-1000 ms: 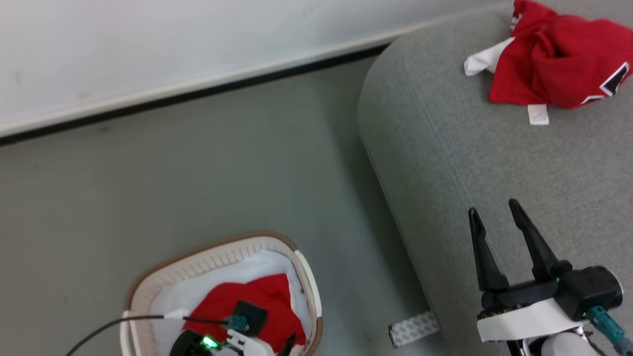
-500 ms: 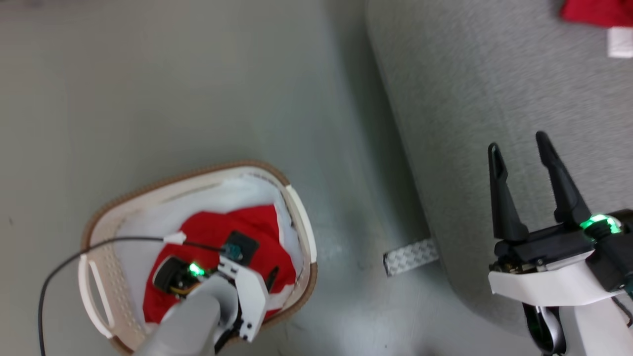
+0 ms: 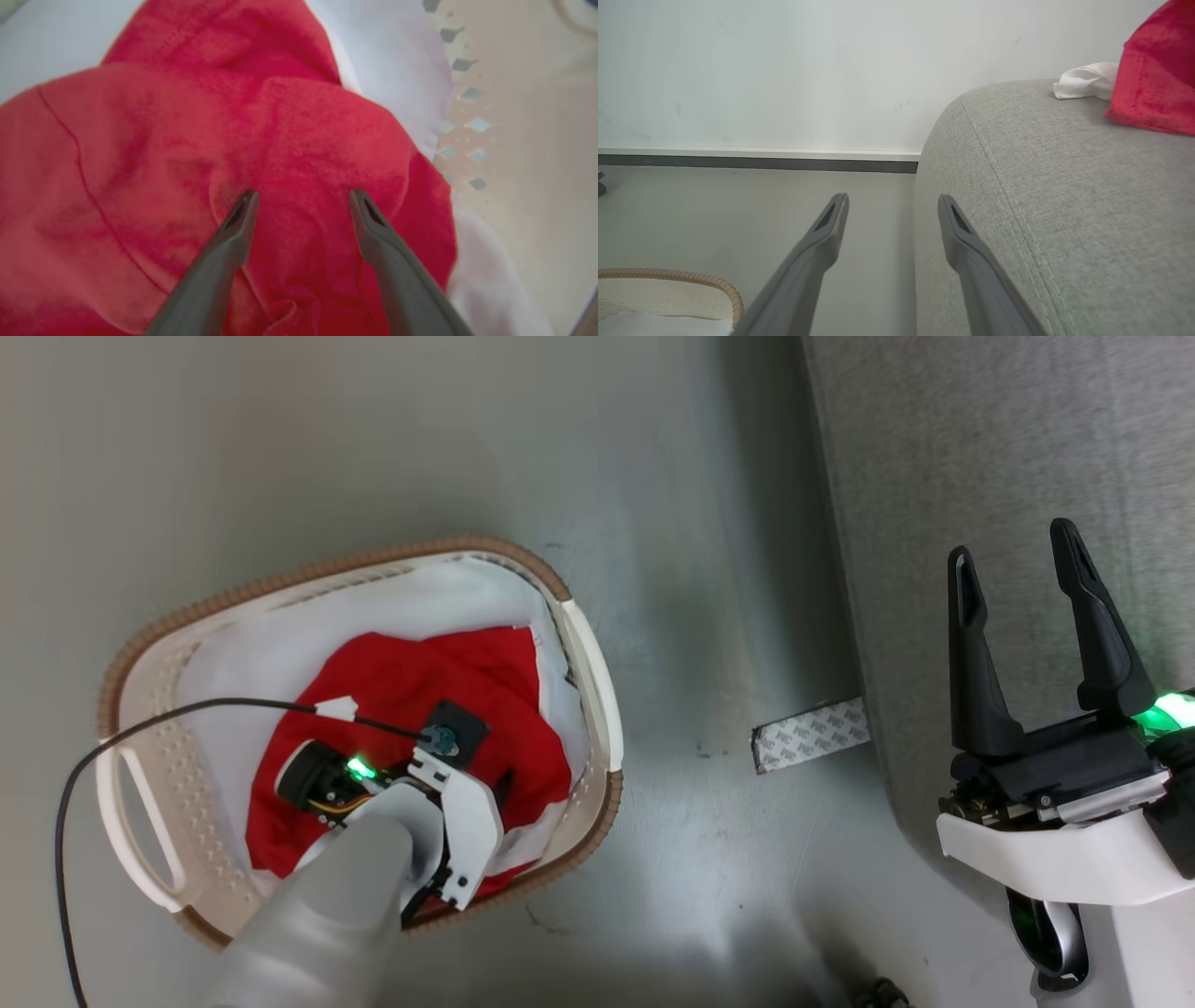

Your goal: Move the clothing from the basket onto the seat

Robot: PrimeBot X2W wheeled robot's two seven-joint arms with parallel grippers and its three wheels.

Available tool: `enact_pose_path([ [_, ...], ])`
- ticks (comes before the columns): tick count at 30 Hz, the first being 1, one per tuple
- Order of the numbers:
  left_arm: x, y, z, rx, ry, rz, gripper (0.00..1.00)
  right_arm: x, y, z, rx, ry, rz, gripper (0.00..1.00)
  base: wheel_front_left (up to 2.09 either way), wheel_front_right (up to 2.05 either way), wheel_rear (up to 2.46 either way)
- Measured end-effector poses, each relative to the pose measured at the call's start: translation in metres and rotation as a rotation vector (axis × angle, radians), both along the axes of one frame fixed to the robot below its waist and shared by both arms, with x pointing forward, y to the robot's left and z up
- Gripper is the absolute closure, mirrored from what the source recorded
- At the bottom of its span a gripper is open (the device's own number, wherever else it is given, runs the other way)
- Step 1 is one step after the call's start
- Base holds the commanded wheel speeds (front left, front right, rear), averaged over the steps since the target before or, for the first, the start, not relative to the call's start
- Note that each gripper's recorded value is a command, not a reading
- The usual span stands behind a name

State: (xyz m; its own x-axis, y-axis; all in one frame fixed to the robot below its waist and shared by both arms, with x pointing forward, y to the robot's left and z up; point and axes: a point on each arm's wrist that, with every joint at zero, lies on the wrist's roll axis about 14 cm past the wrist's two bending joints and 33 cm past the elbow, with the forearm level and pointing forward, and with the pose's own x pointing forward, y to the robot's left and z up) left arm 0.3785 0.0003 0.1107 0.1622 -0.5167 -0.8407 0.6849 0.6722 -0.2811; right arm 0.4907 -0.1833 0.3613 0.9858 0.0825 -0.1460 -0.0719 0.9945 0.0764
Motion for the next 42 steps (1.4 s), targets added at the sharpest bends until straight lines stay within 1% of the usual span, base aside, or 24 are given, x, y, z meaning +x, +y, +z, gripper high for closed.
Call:
enact_pose_path([
  [2,-0.006,0.000,-0.006,0.003,0.019,-0.005,0.00,0.000,0.001,-0.005,-0.003,0.009,0.004,0.00,0.00,0.00,0.00],
  [3,-0.008,-0.001,-0.007,0.000,0.026,-0.004,0.30,0.000,0.001,-0.007,-0.004,0.013,0.005,0.00,0.00,0.00,0.00],
  [4,-0.011,-0.004,-0.007,-0.009,0.033,-0.004,1.00,0.000,0.002,-0.009,-0.005,0.015,0.007,0.00,0.00,0.00,0.00],
  [6,-0.013,-0.008,-0.006,-0.018,0.036,-0.007,1.00,0.000,0.002,-0.010,-0.008,0.016,0.008,0.00,0.00,0.00,0.00],
  [12,0.002,-0.011,0.009,-0.064,-0.015,0.043,1.00,0.001,0.003,-0.001,-0.006,-0.002,0.009,0.00,0.00,0.00,0.00],
  [19,0.036,-0.018,0.048,-0.164,-0.118,0.186,1.00,0.003,0.007,0.023,0.016,-0.051,0.014,0.00,0.00,0.00,0.00],
  [23,0.048,-0.016,0.074,-0.209,-0.166,0.264,1.00,0.000,0.009,0.040,0.030,-0.081,0.011,0.00,0.00,0.00,0.00],
  [28,0.050,-0.010,0.109,-0.249,-0.218,0.329,1.00,-0.012,0.008,0.063,0.044,-0.110,0.001,0.00,0.00,0.00,0.00],
  [32,0.059,-0.006,0.148,-0.310,-0.297,0.391,1.00,-0.025,0.009,0.083,0.056,-0.138,-0.002,0.00,0.00,0.00,0.00],
  [42,0.037,0.012,0.234,-0.409,-0.466,0.515,1.00,-0.069,0.017,0.126,0.085,-0.201,0.007,0.00,0.00,0.00,0.00],
])
